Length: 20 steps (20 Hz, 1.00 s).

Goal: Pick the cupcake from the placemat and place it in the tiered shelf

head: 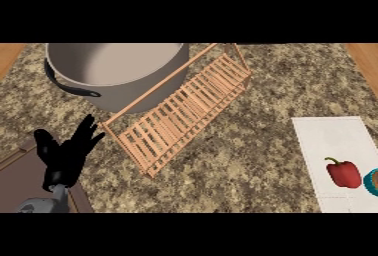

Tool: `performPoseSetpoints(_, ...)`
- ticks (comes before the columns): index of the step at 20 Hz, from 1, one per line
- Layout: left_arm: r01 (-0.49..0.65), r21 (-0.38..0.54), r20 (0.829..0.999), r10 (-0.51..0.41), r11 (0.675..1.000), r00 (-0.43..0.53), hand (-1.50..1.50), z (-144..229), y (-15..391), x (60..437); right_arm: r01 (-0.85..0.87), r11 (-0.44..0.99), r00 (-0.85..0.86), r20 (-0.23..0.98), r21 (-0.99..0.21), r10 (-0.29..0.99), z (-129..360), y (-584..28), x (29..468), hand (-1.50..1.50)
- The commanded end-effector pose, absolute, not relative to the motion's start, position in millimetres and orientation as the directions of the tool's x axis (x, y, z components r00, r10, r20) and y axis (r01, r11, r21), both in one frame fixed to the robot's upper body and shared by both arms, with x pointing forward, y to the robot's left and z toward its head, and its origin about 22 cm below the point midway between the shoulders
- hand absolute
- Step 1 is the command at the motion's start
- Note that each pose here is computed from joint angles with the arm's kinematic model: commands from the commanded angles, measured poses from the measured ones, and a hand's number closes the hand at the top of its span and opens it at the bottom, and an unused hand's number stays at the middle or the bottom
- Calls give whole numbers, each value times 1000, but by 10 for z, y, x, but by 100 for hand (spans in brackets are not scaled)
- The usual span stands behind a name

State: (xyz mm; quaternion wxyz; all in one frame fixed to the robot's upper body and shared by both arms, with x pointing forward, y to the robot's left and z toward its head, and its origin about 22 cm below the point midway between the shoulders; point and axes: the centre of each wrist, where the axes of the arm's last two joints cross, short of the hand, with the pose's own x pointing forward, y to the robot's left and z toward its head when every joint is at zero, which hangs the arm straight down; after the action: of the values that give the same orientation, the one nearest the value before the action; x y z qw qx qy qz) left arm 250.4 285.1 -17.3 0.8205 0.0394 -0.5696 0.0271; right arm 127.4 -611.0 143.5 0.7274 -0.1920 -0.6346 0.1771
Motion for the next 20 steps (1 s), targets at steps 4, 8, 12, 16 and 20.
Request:
performPoseSetpoints(4,-98,41,894,7,994,448,0,-314,2930,2404,-195,810,167,795,-554,584,1766,-5920,1502,-150)
performPoseSetpoints(8,-66,40,897,-7,997,442,0,-226,2780,2439,-135,773,232,739,-620,633,1998,-5629,1842,-150)
performPoseSetpoints(12,-90,48,896,-3,995,445,0,-396,2949,2426,-109,740,287,692,-664,663,1874,-5438,1868,-150)
performPoseSetpoints(16,-83,65,899,-22,994,437,0,-209,2974,2543,-133,705,345,634,-697,692,1923,-5138,2083,-150)
performPoseSetpoints(20,-93,66,894,-18,993,449,0,-271,3009,2372,-208,684,370,591,-699,717,1693,-4785,1988,-150)
